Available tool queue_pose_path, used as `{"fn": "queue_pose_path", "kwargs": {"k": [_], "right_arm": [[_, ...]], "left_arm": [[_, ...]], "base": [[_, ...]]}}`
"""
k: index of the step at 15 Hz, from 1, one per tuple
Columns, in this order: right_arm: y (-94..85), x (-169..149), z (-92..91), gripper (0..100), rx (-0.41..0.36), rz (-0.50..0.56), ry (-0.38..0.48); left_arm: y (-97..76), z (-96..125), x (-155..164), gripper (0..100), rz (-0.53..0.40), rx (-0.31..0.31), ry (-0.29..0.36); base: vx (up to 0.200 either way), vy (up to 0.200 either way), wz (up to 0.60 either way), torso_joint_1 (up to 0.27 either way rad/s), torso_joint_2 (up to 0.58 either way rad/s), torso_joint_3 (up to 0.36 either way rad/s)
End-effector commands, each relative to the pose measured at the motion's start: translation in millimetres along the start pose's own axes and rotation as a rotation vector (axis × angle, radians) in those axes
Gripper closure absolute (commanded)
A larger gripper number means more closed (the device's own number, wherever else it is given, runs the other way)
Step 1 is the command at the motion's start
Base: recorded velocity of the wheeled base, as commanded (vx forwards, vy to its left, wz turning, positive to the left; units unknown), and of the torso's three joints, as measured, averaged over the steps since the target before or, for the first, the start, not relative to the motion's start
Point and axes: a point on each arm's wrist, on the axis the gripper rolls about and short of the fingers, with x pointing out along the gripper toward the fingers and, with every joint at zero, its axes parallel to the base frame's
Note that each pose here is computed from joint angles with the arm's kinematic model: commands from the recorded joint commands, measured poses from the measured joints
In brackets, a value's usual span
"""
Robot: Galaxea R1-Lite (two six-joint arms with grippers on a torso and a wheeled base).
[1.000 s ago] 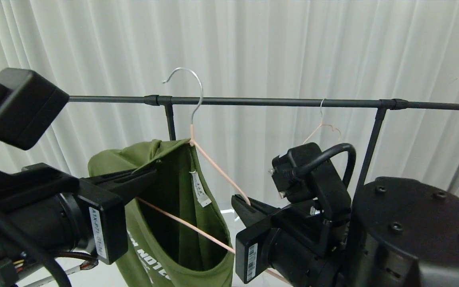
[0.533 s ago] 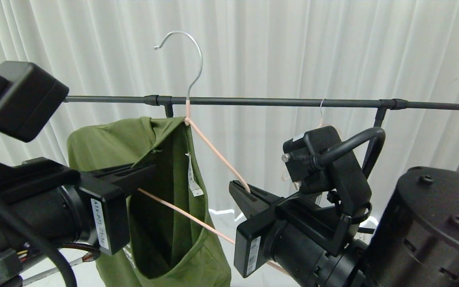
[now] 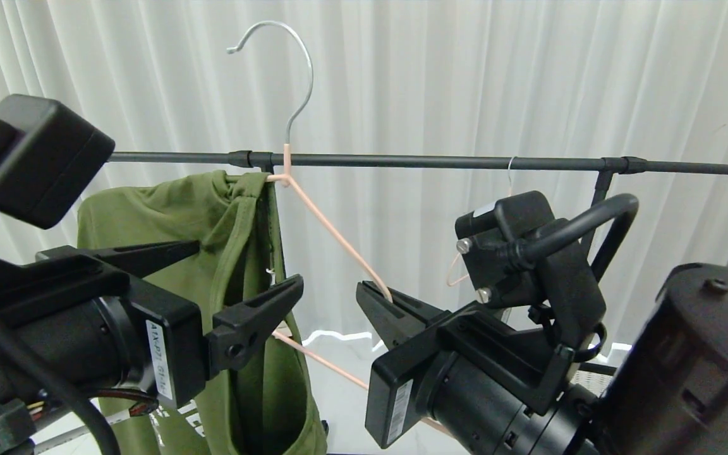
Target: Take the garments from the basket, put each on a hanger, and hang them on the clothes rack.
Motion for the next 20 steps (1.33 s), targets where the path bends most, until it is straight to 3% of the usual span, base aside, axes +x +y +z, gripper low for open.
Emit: {"fn": "queue_pose_path", "kwargs": {"k": [1, 3, 5, 8, 12, 14, 17, 20], "right_arm": [[-3.6, -3, 2.0, 100, 0.0, -0.005, -0.003], [-21.1, -15, 5.5, 100, -0.016, -0.039, -0.004], [-33.4, -30, 5.1, 100, -0.026, -0.055, 0.004], [-51.0, -62, -0.3, 100, -0.067, -0.059, 0.027], [-70.6, -103, -8.2, 100, -0.132, -0.038, 0.044], [-74.8, -119, -14.4, 100, -0.162, 0.009, 0.059], [-66.2, -143, -21.4, 100, -0.223, 0.148, 0.071], [-61.8, -150, -22.4, 100, -0.241, 0.201, 0.07]], "left_arm": [[0.4, -1, -1, 0, -0.002, 0.001, -0.002], [3.5, -4, -17, 0, -0.033, 0.146, -0.034], [6.3, -4, -26, 0, -0.048, 0.214, -0.066], [7.2, -1, -30, 0, -0.06, 0.206, -0.094], [5.8, -9, -29, 0, -0.1, 0.224, -0.073], [2.3, -16, -30, 0, -0.176, 0.286, -0.07], [-4.8, -22, -34, 0, -0.354, 0.312, -0.082], [-14.1, -31, -39, 0, -0.489, 0.343, -0.076]], "base": [[0.0, 0.0, 0.0, 0.0, 0.0, 0.0], [0.0, 0.0, 0.0, 0.0, 0.0, 0.0], [0.0, 0.0, 0.0, 0.0, 0.0, 0.0], [0.0, 0.0, 0.0, 0.0, 0.0, 0.0], [0.0, 0.0, 0.0, 0.0, 0.0, 0.0], [0.0, 0.0, 0.0, 0.0, 0.0, 0.0], [0.0, 0.0, 0.0, 0.0, 0.0, 0.0], [0.0, 0.0, 0.0, 0.0, 0.0, 0.0]]}}
